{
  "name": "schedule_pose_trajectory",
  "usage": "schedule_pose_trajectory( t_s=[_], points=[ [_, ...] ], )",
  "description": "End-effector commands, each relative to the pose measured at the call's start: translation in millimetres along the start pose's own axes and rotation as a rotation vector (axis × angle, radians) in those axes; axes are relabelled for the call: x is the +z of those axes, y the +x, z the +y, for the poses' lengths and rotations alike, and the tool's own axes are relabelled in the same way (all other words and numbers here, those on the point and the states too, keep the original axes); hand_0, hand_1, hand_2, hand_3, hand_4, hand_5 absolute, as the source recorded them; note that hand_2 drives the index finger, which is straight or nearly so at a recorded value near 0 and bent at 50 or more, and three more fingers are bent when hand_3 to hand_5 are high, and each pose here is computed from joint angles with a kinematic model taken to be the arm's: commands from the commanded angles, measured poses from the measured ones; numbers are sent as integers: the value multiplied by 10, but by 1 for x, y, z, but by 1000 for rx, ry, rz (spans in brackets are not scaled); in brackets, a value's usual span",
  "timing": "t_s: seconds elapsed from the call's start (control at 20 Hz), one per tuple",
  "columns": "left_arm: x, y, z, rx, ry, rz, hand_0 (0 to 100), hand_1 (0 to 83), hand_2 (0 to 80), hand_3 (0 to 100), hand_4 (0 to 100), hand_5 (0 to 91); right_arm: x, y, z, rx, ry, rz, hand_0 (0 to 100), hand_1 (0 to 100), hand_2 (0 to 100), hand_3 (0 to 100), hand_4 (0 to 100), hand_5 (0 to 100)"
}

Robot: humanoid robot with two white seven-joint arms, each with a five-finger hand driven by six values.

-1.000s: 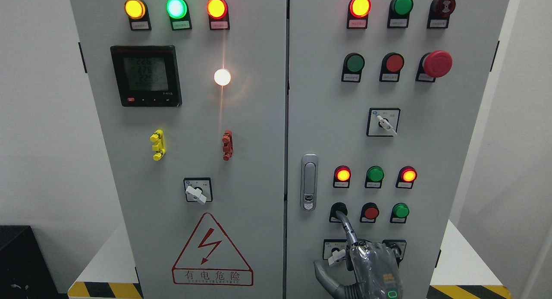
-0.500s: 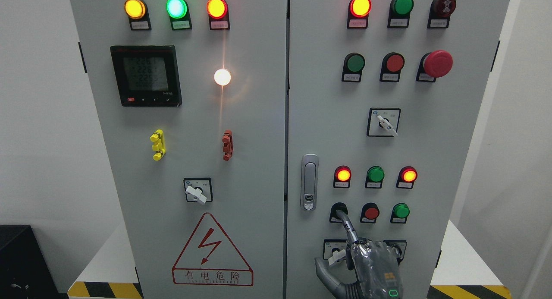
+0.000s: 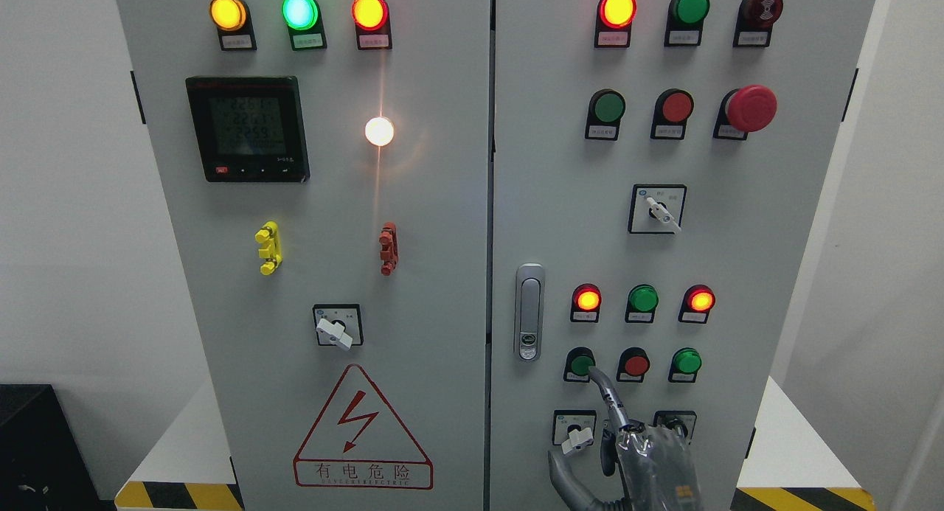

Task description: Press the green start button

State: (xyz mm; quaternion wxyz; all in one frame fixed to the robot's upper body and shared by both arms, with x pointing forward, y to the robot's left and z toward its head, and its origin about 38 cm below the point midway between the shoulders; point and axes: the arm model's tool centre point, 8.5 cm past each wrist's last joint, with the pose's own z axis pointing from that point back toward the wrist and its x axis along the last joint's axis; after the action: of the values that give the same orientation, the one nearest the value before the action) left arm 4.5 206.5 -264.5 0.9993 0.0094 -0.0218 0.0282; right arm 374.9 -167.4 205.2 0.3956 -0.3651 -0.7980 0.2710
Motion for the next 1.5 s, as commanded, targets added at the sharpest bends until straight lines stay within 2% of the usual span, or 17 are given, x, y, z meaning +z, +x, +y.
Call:
schedule_pose_trajectory(
  t_s=[0.0,0.2,0.25,0.3,0.35,0.45,0.65,0.7,0.8,0.9,1.0,1.45],
  points=[
    [-1,24,-2,0,-5,-50,120,556,0,0,0,0,16,26,-33,-142,-95,-38,403,253,0,847,847,914],
    [-1,24,-2,0,-5,-50,120,556,0,0,0,0,32,34,-40,-270,-112,-26,309,221,0,659,694,738],
    [-1,24,-2,0,-5,-50,120,556,0,0,0,0,35,34,-41,-299,-116,-17,278,215,0,576,626,673],
    [-1,24,-2,0,-5,-50,120,556,0,0,0,0,38,34,-43,-330,-122,-6,265,217,0,576,627,674],
    [-1,24,-2,0,-5,-50,120,556,0,0,0,0,39,34,-44,-375,-129,1,137,207,0,447,511,536],
    [-1,24,-2,0,-5,-50,120,556,0,0,0,0,41,37,-43,-477,-110,7,3,198,0,365,404,436],
    [-1,24,-2,0,-5,-50,120,556,0,0,0,0,43,36,-39,-651,-89,57,0,151,0,196,187,205],
    [-1,24,-2,0,-5,-50,120,556,0,0,0,0,43,35,-39,-674,-86,59,0,135,0,134,103,105],
    [-1,24,-2,0,-5,-50,120,556,0,0,0,0,43,35,-38,-719,-80,58,0,111,0,91,51,35],
    [-1,24,-2,0,-5,-50,120,556,0,0,0,0,43,35,-38,-740,-74,65,0,94,0,37,0,0],
    [-1,24,-2,0,-5,-50,120,556,0,0,0,0,43,34,-37,-749,-69,73,0,83,0,4,0,0],
    [-1,24,-2,0,-5,-50,120,556,0,0,0,0,43,32,-35,-813,-63,96,0,49,0,0,0,0]
  ],
)
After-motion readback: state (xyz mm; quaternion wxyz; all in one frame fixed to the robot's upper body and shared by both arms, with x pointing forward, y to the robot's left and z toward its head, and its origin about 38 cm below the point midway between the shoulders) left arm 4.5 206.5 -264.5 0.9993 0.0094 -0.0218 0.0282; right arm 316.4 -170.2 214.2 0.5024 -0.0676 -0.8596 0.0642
